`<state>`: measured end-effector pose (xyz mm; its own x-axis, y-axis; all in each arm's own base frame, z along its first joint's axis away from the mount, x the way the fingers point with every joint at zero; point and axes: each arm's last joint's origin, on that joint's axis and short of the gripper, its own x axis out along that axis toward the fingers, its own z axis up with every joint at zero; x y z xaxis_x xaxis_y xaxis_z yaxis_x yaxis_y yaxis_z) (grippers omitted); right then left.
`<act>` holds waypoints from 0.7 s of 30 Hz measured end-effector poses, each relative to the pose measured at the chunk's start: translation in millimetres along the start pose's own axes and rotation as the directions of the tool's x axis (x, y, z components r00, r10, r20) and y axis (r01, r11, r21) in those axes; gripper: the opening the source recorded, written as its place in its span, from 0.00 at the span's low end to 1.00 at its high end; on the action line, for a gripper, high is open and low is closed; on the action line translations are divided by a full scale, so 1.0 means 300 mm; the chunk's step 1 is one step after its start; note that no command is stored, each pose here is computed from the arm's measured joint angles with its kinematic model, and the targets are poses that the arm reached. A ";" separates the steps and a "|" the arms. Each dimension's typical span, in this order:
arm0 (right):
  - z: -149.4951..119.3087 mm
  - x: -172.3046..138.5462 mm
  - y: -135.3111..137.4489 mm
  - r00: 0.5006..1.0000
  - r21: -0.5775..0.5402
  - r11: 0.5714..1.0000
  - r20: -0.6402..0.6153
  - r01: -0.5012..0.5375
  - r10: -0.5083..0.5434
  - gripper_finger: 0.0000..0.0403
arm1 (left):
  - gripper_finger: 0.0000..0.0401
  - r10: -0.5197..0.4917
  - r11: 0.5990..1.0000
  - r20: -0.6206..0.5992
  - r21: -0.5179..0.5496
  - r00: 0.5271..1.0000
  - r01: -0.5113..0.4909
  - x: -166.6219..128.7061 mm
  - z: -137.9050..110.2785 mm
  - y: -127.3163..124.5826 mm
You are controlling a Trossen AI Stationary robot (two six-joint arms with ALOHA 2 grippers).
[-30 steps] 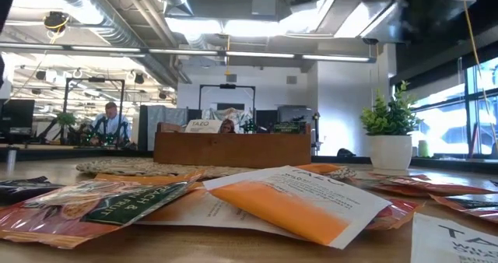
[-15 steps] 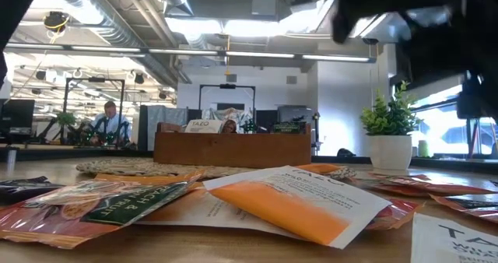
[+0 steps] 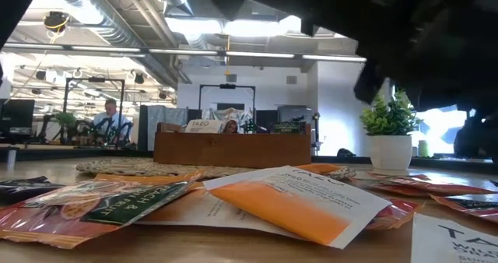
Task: Pick & Place Tea
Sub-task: Put the purple tea bag into the right section of the wooden organizer
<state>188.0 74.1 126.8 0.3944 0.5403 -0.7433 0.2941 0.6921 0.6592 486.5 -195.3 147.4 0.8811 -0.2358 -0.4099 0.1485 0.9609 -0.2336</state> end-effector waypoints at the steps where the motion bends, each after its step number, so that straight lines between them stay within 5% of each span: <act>1: -0.001 0.002 -0.002 1.000 -0.007 1.000 0.009 -0.015 0.015 0.52 | 0.32 0.025 1.000 -0.001 -0.010 1.000 -0.025 0.005 -0.020 -0.016; 7: -0.002 0.007 -0.010 0.998 -0.026 0.999 0.045 -0.030 0.031 0.52 | 0.32 0.114 0.993 0.029 -0.014 0.993 -0.114 0.036 -0.100 -0.056; 11: -0.004 0.008 -0.012 0.999 -0.023 0.999 0.043 -0.031 0.032 0.52 | 0.32 0.062 0.997 0.031 -0.059 0.998 -0.060 0.070 -0.165 -0.067; 21: -0.022 0.045 0.001 0.999 -0.033 0.999 0.010 -0.043 0.044 0.52 | 0.32 0.094 0.993 0.025 -0.073 0.995 -0.092 0.092 -0.187 -0.049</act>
<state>187.7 84.6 116.2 0.4154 0.5652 -0.7127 0.2483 0.6833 0.6866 483.4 -224.0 90.1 0.9020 -0.1406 -0.4082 0.0337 0.9655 -0.2582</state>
